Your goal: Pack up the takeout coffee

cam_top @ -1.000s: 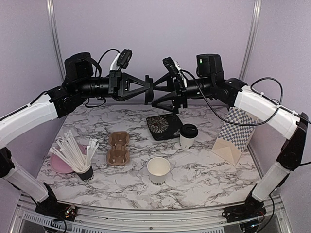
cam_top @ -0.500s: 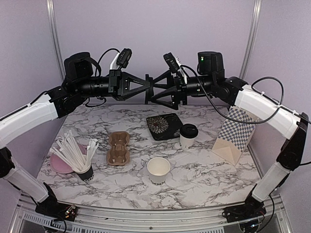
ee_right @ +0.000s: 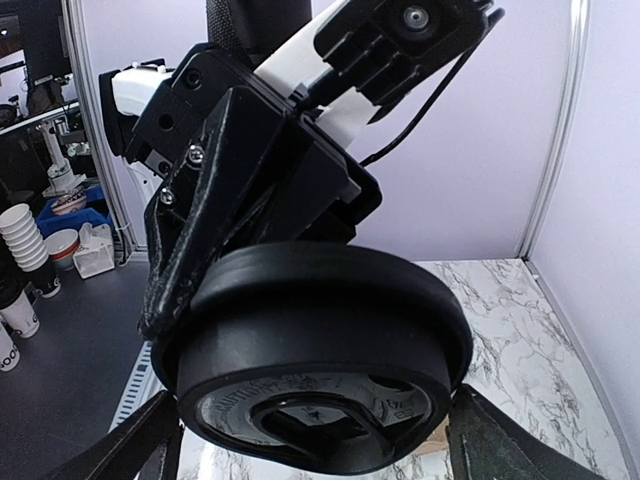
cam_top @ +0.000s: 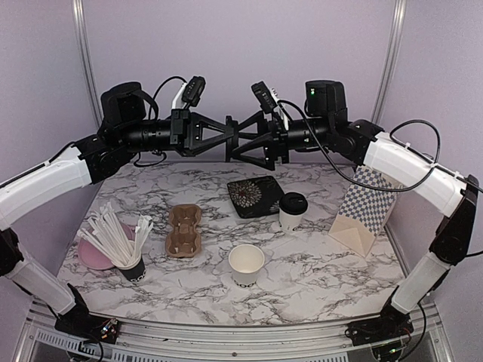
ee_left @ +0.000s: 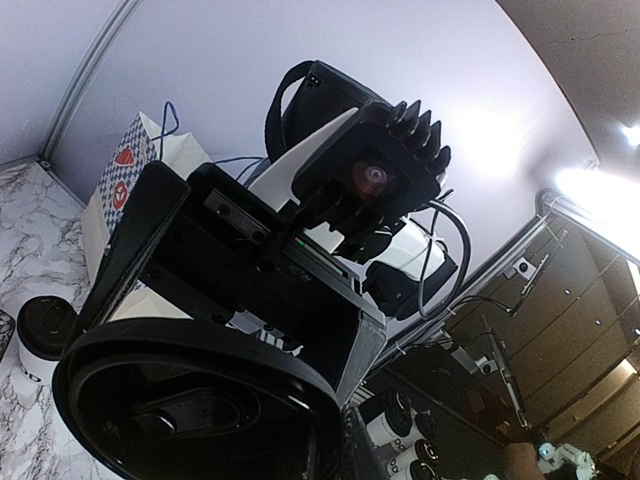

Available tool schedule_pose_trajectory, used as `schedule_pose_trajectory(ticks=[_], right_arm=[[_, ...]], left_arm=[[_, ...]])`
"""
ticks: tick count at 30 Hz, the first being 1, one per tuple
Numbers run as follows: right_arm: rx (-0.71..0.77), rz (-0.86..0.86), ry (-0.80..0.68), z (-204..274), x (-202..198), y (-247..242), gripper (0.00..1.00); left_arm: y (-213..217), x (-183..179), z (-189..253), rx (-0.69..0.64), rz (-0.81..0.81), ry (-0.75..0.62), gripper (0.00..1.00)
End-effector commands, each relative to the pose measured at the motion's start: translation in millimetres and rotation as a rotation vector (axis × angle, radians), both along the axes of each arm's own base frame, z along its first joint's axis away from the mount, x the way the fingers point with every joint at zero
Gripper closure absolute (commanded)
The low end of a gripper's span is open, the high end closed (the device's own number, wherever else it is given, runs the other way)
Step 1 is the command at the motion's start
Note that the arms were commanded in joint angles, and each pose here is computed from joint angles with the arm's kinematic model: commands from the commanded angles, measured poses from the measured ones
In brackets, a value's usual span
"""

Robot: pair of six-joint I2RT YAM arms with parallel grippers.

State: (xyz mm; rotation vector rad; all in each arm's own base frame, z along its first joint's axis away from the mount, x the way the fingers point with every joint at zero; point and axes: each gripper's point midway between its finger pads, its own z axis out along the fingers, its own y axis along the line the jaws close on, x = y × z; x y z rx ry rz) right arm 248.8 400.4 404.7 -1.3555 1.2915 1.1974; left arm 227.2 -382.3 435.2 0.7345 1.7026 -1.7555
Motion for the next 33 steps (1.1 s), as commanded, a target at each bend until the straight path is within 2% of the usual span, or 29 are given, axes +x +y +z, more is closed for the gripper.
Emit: schedule_pose_trajectory(ticks=[1,8,9,12,16,20,24,33], right_arm=[[0.038,-0.014,-0.02,18,2,5,0.14],[0.029,-0.037,-0.021,13,6,6,0.21],[0.026,-0.039,-0.023,11,7,5,0.22],[0.009,-0.051,-0.028,5,8,4,0.23],[-0.03,-0.081,-0.046,-13,11,-5,0.25],[-0.063,-0.113,-0.049,-29,19,-15,0.28],[-0.154,-0.144,-0.101,-53,25,-27,0.28],[-0.49,0.031,-0.219,-113,-9,-51,0.29]], left_arm=[[-4,3,1,-0.02,0.004,-0.02,0.94],[-4,6,-6,-0.009,0.021,-0.014,0.87],[-3,6,-7,-0.006,0.026,-0.012,0.83],[-1,15,-18,0.059,0.088,-0.022,0.65],[9,19,-34,0.159,0.149,-0.038,0.55],[17,15,-43,0.202,0.165,-0.061,0.5],[35,16,-54,0.302,0.24,-0.11,0.48],[78,37,-109,0.607,0.437,-0.145,0.48]])
